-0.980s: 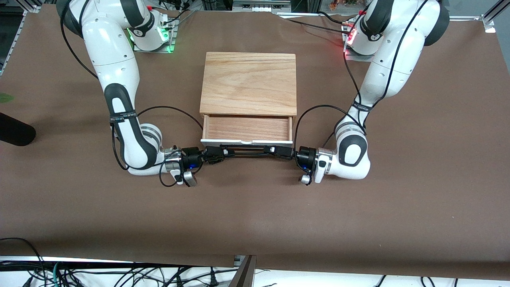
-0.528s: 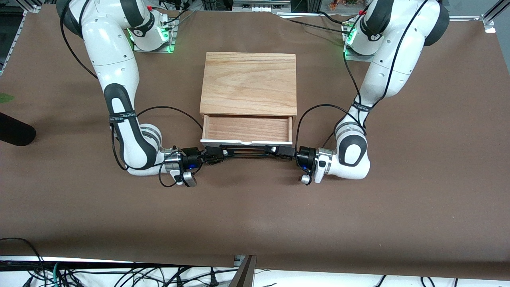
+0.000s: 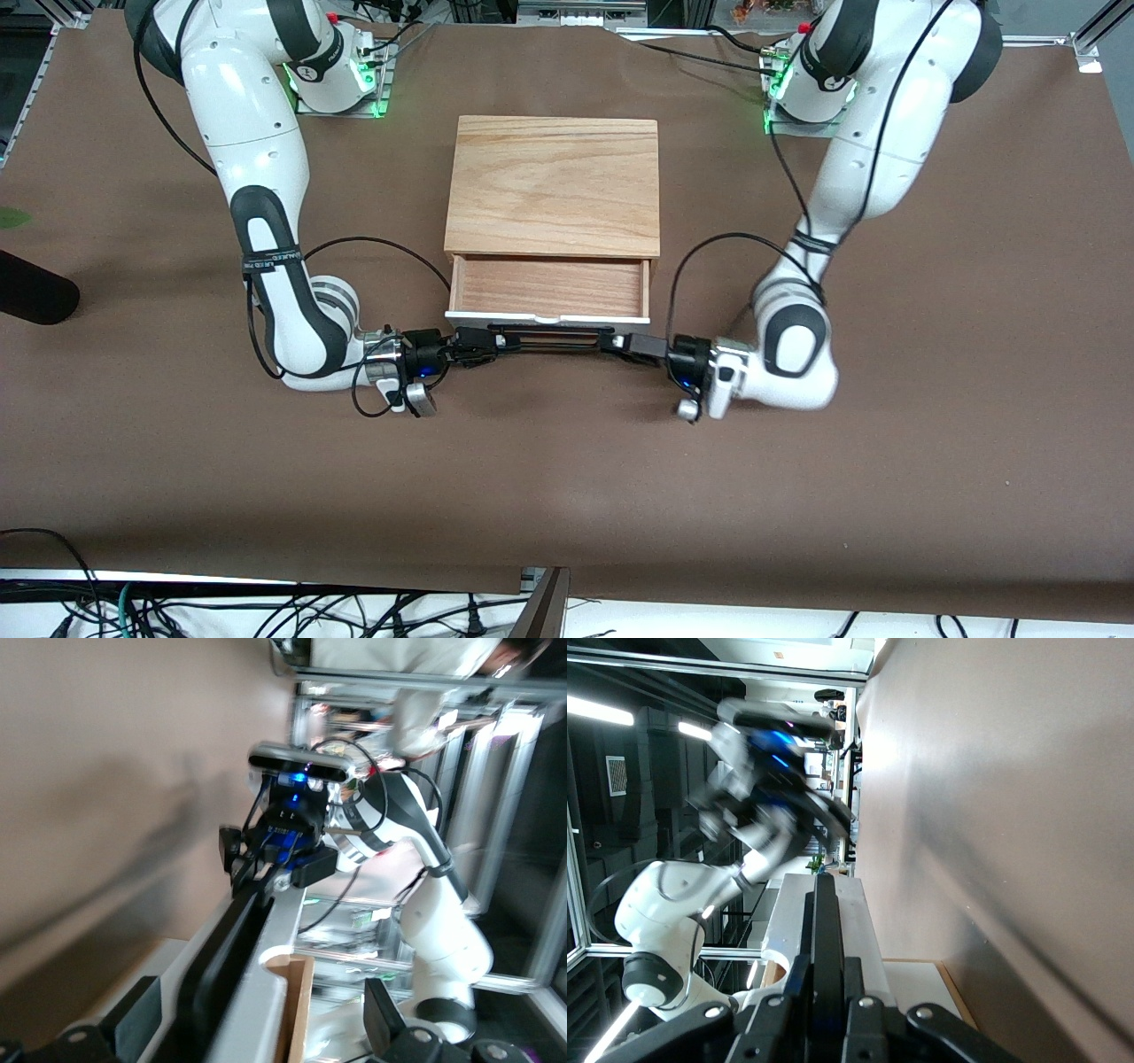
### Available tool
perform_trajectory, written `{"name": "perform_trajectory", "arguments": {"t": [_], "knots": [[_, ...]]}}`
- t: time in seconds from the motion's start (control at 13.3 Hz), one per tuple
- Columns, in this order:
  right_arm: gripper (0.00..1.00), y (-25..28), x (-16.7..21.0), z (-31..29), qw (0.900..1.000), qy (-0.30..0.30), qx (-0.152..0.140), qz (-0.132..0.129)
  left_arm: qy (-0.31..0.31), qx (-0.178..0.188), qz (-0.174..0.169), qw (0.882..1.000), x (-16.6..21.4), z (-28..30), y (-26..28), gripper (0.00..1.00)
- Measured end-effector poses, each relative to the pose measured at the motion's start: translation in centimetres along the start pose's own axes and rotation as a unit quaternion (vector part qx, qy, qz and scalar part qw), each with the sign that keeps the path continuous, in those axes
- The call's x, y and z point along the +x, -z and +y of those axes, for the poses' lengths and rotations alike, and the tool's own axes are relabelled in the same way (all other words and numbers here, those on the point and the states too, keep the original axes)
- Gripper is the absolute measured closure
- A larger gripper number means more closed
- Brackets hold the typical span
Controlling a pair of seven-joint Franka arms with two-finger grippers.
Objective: Pull top drawer with both arms simultaneously
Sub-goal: 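Open both grippers and draw them back from the handle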
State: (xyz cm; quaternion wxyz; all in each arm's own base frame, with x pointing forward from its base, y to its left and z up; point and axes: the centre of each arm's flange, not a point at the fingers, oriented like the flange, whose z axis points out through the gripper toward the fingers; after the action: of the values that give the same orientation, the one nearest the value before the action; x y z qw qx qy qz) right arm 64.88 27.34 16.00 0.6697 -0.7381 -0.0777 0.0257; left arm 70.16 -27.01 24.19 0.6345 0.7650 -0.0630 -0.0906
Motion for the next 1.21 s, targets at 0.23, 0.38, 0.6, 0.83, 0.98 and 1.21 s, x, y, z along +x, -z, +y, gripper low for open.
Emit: {"name": "perform_trajectory", "arguments": {"t": [0.23, 0.38, 0.6, 0.83, 0.98, 1.21], "knots": [[0.74, 0.7, 0.7, 0.1, 1.000, 0.002, -0.011, 0.013, -0.035, 0.083, 0.011, 0.996, 1.5, 8.2, 7.9, 0.00], [0.54, 3.3, 1.9, 0.4, 0.999, 0.003, -0.033, 0.041, -0.036, 0.118, -0.006, 0.992, 1.3, 7.0, 7.7, 0.00], [0.19, 5.5, 2.4, 0.8, 0.997, -0.003, -0.049, 0.053, -0.053, 0.199, -0.037, 0.978, 0.9, 6.8, 7.7, 0.00], [0.00, 7.5, 3.0, 0.4, 0.995, -0.030, -0.089, 0.040, -0.081, 0.293, -0.056, 0.951, 0.3, 9.0, 9.8, 0.00], [0.00, 8.9, 3.6, -1.0, 0.991, -0.055, -0.121, 0.029, -0.104, 0.367, -0.066, 0.922, -0.3, 11.6, 11.8, 0.00], [0.00, 10.8, 4.3, -4.3, 0.980, -0.108, -0.164, 0.024, -0.124, 0.479, -0.086, 0.865, -2.5, 17.8, 15.0, 0.00]]}}
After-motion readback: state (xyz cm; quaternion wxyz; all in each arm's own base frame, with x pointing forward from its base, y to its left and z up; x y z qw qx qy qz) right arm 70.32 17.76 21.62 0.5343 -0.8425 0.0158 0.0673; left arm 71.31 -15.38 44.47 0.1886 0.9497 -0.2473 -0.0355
